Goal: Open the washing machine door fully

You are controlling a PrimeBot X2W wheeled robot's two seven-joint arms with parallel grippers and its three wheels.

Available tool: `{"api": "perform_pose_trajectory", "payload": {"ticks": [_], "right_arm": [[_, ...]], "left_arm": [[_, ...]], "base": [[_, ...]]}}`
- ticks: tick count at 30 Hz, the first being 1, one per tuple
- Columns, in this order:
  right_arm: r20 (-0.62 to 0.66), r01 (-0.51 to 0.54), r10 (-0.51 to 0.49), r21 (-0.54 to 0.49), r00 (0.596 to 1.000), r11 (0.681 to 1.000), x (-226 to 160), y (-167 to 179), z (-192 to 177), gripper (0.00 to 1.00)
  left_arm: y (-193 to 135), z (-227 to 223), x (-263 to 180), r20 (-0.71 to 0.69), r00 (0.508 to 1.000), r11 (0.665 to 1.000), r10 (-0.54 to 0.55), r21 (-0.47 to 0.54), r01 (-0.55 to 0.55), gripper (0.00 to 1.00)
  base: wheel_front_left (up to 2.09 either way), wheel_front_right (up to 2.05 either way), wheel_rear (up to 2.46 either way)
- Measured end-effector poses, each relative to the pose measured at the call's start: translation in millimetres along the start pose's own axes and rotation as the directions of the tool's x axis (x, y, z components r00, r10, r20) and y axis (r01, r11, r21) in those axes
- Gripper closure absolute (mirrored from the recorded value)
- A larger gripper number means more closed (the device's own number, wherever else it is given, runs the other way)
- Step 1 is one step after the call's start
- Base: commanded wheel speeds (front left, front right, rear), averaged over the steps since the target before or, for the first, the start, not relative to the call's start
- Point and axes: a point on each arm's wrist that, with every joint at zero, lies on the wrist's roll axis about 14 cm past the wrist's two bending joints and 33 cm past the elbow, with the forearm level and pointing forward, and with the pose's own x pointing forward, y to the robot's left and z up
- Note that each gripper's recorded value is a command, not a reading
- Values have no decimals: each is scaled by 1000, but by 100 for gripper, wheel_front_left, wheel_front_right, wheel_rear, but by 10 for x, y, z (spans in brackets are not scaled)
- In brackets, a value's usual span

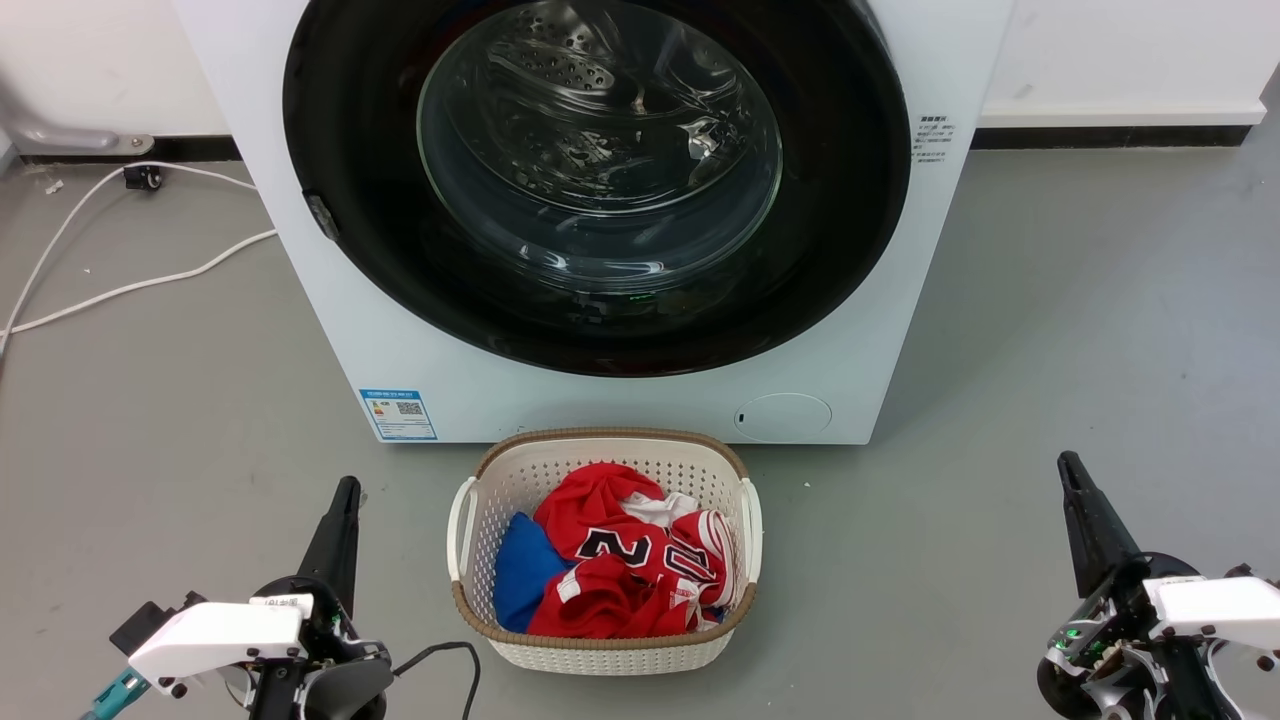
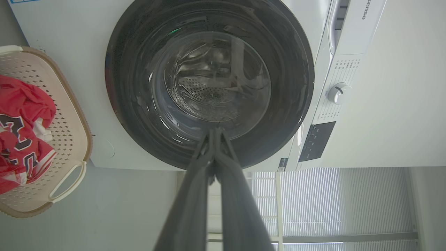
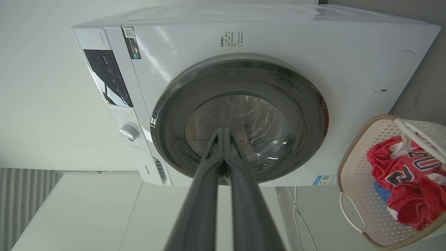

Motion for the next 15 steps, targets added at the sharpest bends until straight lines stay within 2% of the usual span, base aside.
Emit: {"api": "perform_pose_trajectory", "payload": {"ticks": [15], "right_arm": [[-1,0,0,1,1000,1000,0,0,-2,100]], "left_arm": [[0,-3,0,-2,1000,1000,0,1,0,100]], "base": [[0,0,0]]}}
